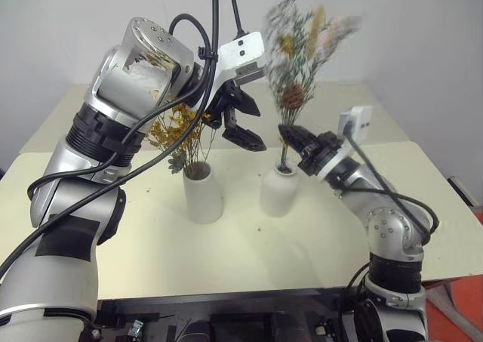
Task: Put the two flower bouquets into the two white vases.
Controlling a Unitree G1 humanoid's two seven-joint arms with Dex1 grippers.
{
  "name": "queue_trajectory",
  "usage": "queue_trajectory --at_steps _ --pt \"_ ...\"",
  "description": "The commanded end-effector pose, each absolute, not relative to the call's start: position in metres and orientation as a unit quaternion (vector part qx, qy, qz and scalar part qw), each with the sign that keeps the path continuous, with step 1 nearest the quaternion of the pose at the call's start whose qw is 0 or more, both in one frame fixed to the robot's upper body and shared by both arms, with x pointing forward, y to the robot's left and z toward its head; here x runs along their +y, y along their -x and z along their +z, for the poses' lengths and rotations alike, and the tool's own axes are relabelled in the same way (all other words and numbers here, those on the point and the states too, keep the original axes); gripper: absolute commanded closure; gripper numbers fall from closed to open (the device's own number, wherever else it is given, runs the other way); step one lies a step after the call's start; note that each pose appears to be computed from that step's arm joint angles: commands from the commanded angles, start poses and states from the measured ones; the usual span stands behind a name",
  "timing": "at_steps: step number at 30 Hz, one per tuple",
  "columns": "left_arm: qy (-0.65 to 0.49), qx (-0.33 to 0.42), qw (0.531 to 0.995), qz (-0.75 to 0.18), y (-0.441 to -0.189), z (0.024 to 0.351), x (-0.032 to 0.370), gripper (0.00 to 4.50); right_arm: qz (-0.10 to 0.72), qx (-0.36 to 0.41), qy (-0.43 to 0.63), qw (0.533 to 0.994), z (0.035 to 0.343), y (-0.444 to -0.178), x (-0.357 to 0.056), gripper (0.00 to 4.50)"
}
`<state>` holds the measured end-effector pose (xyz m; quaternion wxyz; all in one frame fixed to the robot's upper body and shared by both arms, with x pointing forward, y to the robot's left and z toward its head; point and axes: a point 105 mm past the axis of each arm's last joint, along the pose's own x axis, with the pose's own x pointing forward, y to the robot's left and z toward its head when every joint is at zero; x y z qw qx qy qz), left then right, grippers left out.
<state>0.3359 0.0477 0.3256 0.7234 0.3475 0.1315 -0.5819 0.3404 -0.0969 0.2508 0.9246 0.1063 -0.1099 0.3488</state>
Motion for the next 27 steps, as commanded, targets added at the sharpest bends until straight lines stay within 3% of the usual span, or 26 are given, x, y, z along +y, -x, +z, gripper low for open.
queue_trajectory --at_steps 1,7,15,27 --pt "-0.345 0.110 0.725 -0.585 -0.332 0.335 0.048 0.00 0.348 -0.161 -0.085 0.920 0.269 -0.332 -0.100 1.89" --pt "-0.345 0.109 0.725 -0.586 -0.333 0.336 0.048 0.00 0.331 -0.167 -0.077 0.926 0.270 -0.335 -0.109 0.02" --pt "-0.345 0.107 0.727 -0.585 -0.334 0.336 0.048 0.00 0.327 -0.156 -0.055 0.930 0.266 -0.333 -0.118 0.02" --pt "-0.347 0.103 0.728 -0.582 -0.334 0.338 0.050 0.00 0.402 -0.113 -0.029 0.908 0.261 -0.339 -0.086 0.02"
